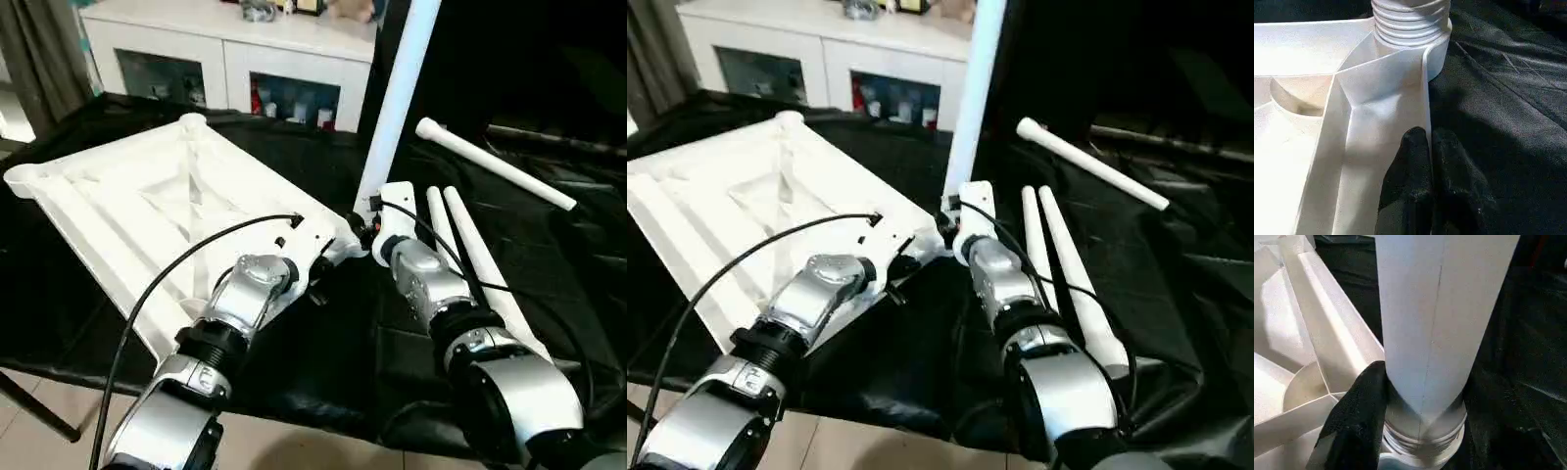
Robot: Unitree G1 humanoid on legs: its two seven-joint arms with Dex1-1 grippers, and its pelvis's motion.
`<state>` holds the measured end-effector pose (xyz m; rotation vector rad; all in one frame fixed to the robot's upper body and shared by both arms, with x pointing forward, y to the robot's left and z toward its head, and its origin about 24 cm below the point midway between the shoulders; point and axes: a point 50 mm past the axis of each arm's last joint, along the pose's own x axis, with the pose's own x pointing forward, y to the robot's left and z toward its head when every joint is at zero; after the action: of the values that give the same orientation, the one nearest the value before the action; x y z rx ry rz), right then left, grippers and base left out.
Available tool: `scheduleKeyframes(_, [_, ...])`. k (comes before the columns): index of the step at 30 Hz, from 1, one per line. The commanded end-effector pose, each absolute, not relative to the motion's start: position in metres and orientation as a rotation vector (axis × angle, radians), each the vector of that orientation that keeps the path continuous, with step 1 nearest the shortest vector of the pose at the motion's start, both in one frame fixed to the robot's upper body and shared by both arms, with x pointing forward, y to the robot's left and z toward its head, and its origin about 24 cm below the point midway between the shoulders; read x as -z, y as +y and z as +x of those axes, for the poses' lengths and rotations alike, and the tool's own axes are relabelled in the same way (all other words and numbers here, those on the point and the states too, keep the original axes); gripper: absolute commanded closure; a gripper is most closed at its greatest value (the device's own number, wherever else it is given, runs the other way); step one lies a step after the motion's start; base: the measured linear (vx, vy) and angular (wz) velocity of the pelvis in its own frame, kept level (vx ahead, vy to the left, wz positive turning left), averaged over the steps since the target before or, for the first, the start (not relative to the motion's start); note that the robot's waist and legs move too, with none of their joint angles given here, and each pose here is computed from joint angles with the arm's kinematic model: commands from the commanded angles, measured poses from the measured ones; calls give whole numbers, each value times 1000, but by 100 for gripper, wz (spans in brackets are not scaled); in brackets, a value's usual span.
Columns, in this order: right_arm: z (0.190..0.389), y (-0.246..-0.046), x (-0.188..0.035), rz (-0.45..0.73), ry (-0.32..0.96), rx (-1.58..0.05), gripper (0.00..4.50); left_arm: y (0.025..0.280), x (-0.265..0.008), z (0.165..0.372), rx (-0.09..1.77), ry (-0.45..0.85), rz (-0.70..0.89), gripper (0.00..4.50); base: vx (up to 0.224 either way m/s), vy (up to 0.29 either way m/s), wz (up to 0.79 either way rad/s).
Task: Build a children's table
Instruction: Rotate leg to tighten
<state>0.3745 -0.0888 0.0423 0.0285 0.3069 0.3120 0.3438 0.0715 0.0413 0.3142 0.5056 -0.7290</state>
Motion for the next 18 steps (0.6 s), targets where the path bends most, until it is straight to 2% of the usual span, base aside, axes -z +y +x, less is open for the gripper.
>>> scheduleKeyframes(1, [352, -73, -6, 39, 481, -388, 256, 74, -51, 350, 683, 454, 303, 450, 0, 0, 0])
scheduleKeyframes(2, [352, -73, -7, 49, 474, -390, 200, 75, -51, 350, 683, 456, 304, 450, 0, 0, 0])
scheduleKeyframes(3, [354, -73, -9, 60, 466, -390, 186, 76, -50, 350, 683, 457, 305, 450, 0, 0, 0])
scheduleKeyframes(11, [364, -83, -27, 118, 378, -457, 134, 85, -52, 352, 701, 458, 317, 450, 0, 0, 0])
scheduleKeyframes(13, [368, -94, -36, 130, 334, -500, 107, 91, -55, 354, 717, 438, 332, 450, 0, 0, 0])
scheduleKeyframes(16, [369, -103, -43, 135, 298, -556, 107, 96, -59, 355, 742, 419, 344, 450, 0, 0, 0])
scheduleKeyframes(18, [365, -116, -49, 95, 269, -655, 107, 103, -62, 354, 802, 401, 370, 450, 60, -14, 5])
